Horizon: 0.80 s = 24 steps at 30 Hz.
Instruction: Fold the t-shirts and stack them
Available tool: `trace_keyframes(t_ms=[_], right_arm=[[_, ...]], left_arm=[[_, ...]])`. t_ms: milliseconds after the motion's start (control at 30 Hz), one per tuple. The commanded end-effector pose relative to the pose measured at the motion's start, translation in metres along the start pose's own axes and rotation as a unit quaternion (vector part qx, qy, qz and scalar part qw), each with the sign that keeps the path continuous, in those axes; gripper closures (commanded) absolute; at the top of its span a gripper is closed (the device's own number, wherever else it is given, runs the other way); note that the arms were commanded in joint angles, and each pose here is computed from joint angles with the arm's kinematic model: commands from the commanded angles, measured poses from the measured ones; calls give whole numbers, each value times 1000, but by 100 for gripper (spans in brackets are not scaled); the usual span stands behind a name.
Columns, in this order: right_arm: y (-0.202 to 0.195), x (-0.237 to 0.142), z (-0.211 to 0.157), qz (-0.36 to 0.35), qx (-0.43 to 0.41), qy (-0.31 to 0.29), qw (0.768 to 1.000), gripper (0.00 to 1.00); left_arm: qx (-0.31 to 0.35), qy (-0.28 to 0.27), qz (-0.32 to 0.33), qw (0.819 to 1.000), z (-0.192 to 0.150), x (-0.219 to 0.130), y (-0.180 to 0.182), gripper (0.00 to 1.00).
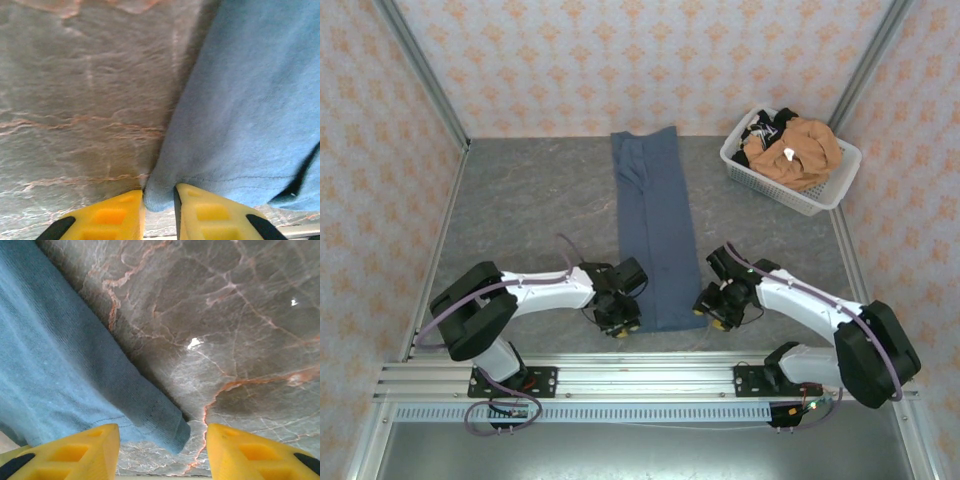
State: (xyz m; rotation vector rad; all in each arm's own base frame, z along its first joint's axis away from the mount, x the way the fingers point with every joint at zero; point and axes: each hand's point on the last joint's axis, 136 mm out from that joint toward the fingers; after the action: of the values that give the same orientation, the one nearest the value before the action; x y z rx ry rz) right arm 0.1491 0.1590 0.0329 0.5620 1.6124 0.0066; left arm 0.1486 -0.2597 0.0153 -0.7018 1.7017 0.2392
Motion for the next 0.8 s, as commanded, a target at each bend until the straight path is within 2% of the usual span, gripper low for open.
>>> trace_keyframes(t_ms=[0, 133, 233, 400, 567, 767], right_arm=[[1, 5, -2, -1, 7, 6, 1000, 53], [5, 8, -2, -4, 6, 11, 1000, 57], [5, 12, -2, -14, 3, 13, 1000, 64], [5, 17, 3, -26, 4, 8, 1000, 81], [11, 11, 6, -32, -3, -1, 999, 99], [13, 6, -18, -59, -40, 23, 997, 100]], left_arm=[[26, -31, -62, 997, 10, 1, -41, 79], [27, -33, -65, 997, 11, 1, -43, 80], [29, -38, -64, 997, 12, 0, -44, 86], [34, -48, -62, 996, 12, -9, -39, 100], [42, -50, -47, 997, 9, -19, -18, 100], [44, -31, -36, 998, -1, -15, 12, 100]])
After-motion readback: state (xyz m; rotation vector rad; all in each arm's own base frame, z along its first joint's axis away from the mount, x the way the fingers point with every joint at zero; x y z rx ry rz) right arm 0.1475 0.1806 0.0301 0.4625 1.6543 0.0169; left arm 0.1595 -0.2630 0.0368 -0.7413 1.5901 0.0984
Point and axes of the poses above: each hand's point on the last joint's axis, 136 mm out from that joint toward the fingers, its own x axis out along the fingers, its own y axis along the line the jaws close on, z = x × y, and after that the axes turned 9 degrees about -x, right-handed
